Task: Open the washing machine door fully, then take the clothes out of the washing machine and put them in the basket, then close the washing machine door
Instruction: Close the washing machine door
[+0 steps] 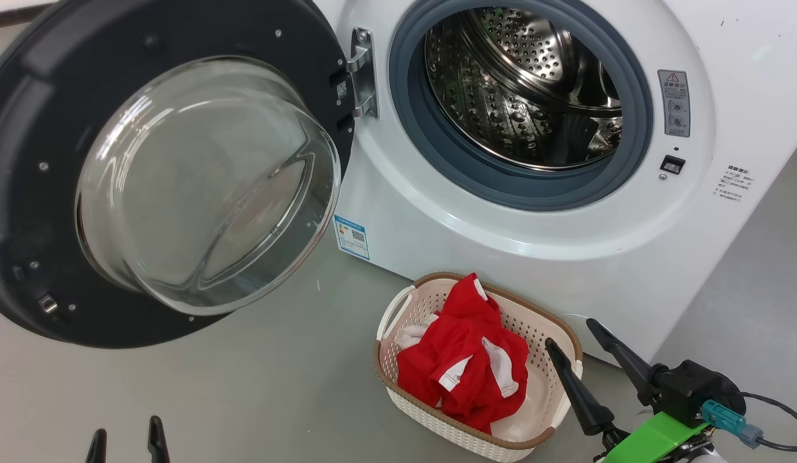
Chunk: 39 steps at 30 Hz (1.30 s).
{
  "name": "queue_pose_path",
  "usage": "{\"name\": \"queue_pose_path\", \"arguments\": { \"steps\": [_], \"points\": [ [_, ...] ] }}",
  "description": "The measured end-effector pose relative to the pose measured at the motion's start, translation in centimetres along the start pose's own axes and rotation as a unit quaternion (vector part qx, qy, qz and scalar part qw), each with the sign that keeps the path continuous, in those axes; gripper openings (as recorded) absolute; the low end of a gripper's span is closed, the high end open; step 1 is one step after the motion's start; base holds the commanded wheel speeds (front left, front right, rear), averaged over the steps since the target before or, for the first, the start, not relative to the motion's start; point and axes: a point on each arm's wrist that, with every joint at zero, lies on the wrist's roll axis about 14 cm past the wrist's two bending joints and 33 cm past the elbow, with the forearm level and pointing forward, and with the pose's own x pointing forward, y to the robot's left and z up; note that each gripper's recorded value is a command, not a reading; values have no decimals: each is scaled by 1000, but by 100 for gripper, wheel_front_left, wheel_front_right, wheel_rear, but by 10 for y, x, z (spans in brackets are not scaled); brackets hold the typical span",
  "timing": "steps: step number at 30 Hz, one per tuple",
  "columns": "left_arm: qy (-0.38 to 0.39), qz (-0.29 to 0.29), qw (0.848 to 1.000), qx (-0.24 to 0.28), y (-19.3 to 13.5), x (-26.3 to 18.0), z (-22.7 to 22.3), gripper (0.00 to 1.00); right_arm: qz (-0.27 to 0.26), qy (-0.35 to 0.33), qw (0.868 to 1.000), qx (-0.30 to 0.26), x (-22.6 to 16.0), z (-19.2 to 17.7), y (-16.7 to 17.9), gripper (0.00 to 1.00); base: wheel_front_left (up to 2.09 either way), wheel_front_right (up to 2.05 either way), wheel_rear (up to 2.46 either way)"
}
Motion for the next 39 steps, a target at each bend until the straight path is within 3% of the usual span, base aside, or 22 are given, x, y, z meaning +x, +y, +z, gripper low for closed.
{"name": "queue_pose_path", "arguments": {
  "steps": [1,2,3,6,7,12,16,22,28,33,39],
  "points": [
    [-3,0,1000,-1,0,0,2,100,0,-1,1000,0,0,0,0,100,0,0,0],
    [-5,-1,1000,-4,-1,1,3,89,0,-1,1000,0,0,1,0,100,0,0,0],
    [-7,-2,1000,-6,-1,1,4,65,-1,-2,1000,0,0,1,0,100,0,0,0],
    [-15,-2,1000,-13,-1,2,9,5,-1,-4,1000,1,0,2,1,100,0,0,0],
    [-19,-3,1000,-17,-2,2,12,0,-1,-5,1000,2,0,3,1,100,0,0,0],
    [-62,-7,997,-37,2,9,39,0,-1,-5,1000,6,0,2,2,100,0,0,0],
    [-154,-16,987,-41,6,24,98,0,-1,-4,1000,10,1,0,2,100,0,0,0],
    [-297,-13,954,-37,21,45,194,0,-3,3,1000,18,3,-8,-1,100,0,0,0],
    [-390,-11,919,-62,43,63,270,0,-10,6,1000,23,4,-11,-8,100,0,0,0],
    [-418,-5,903,-101,64,82,306,0,-14,6,1000,23,5,-13,-13,100,0,0,0],
    [-355,42,913,-197,106,129,286,0,-16,12,999,29,5,-19,-16,100,0,0,0]
  ]
}}
